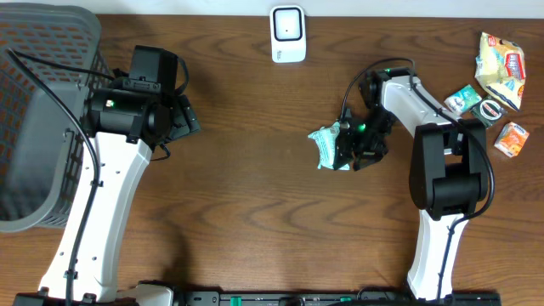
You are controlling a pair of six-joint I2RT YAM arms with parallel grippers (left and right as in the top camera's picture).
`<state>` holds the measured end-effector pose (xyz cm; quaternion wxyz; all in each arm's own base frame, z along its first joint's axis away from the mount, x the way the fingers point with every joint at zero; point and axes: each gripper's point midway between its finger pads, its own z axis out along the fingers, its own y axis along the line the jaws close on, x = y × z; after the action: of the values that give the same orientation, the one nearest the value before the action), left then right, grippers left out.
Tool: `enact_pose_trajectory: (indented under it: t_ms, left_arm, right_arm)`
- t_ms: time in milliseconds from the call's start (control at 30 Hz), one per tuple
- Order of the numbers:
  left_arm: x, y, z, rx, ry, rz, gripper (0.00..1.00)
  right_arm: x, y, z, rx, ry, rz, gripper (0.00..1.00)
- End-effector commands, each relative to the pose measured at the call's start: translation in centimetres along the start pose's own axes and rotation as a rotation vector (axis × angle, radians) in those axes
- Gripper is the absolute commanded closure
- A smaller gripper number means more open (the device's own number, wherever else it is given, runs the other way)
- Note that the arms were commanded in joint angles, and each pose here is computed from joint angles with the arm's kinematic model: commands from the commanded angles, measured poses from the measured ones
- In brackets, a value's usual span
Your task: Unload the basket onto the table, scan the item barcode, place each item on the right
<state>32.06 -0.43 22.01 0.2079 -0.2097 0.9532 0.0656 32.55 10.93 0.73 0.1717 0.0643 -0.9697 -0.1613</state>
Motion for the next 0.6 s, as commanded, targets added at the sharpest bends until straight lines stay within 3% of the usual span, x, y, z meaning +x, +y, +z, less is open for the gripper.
enact_pose_trajectory:
  t_ms: [0,200,300,433,567]
  left_arm:
    - [0.0,0.3,0.2,-0.018,0.001,-0.010,0.02]
    - [0.0,0.3,0.2,-0.018,0.001,-0.010,0.02]
    - [0.0,0.3,0.2,-0.018,0.001,-0.010,0.02]
    - [0.0,0.3,0.2,-0.018,0.001,-0.010,0.03]
    - [0.0,0.3,0.2,-0.018,0.001,-0.010,0.02]
  right_arm:
    - [-2.1,-4.3,-1.2,0.195,-0.117,0.167,0.49]
    - [-7.4,-5.8,-5.5,0.180,-0.357,0.214,0.46]
    - [-9.1,-3.6,-8.6,0.060,-0.430,0.187,0.46]
    - [-9.5,-0.1,-10.4,-0.093,-0.447,0.084,0.37]
    - [-8.6,0.0,-9.1,-0.105,-0.398,0.091,0.30]
